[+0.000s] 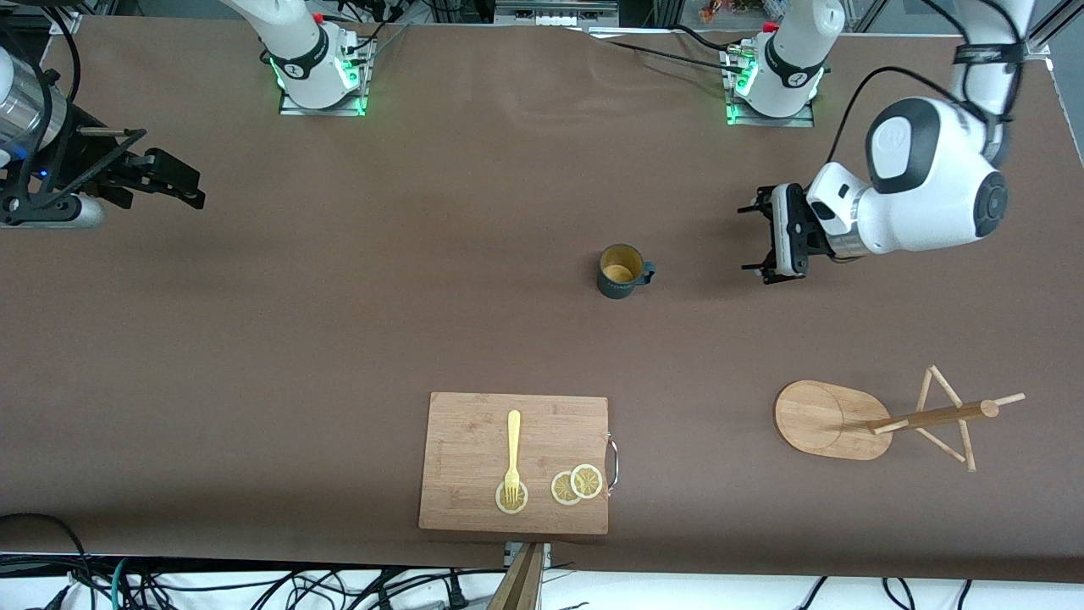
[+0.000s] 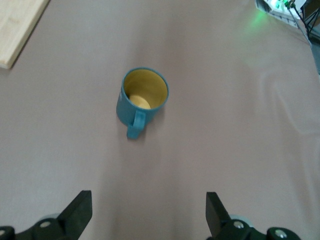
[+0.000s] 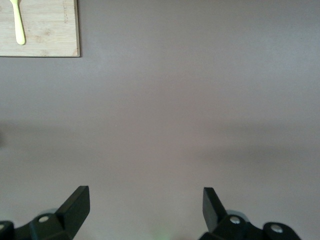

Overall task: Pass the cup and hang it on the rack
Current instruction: 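Move the open left gripper to the teal mug and grasp it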

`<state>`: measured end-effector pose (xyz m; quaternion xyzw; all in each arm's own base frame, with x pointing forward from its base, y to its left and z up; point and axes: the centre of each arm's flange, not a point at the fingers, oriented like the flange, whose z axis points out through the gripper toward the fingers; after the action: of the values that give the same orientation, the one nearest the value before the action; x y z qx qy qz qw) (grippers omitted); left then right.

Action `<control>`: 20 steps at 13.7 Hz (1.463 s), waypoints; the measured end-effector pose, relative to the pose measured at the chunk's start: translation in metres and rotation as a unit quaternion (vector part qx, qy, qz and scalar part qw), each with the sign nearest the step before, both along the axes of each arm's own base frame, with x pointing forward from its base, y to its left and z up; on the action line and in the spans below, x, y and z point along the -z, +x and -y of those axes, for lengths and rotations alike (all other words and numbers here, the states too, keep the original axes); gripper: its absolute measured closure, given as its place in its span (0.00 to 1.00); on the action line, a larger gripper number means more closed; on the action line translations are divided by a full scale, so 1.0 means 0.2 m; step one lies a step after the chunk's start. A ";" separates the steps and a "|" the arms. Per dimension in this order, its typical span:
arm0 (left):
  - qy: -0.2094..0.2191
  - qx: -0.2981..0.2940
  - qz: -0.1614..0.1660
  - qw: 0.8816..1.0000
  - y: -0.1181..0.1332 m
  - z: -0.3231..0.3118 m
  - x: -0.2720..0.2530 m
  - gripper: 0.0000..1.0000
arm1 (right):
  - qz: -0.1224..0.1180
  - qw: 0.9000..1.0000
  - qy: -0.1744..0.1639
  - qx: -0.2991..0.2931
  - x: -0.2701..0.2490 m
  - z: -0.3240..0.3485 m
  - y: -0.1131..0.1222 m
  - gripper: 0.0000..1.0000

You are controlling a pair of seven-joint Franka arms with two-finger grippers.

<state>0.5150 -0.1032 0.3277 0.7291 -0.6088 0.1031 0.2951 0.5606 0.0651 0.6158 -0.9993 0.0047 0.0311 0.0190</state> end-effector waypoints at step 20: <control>-0.247 -0.080 0.143 0.955 -0.36 0.12 1.15 0.00 | 0.017 1.000 -0.014 -0.007 -0.01 -0.01 0.03 0.00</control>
<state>0.4440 -0.1273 0.0977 0.6570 -0.5400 0.3769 0.3669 0.5670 0.0668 0.6186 -0.9999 -0.0022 0.0143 0.0052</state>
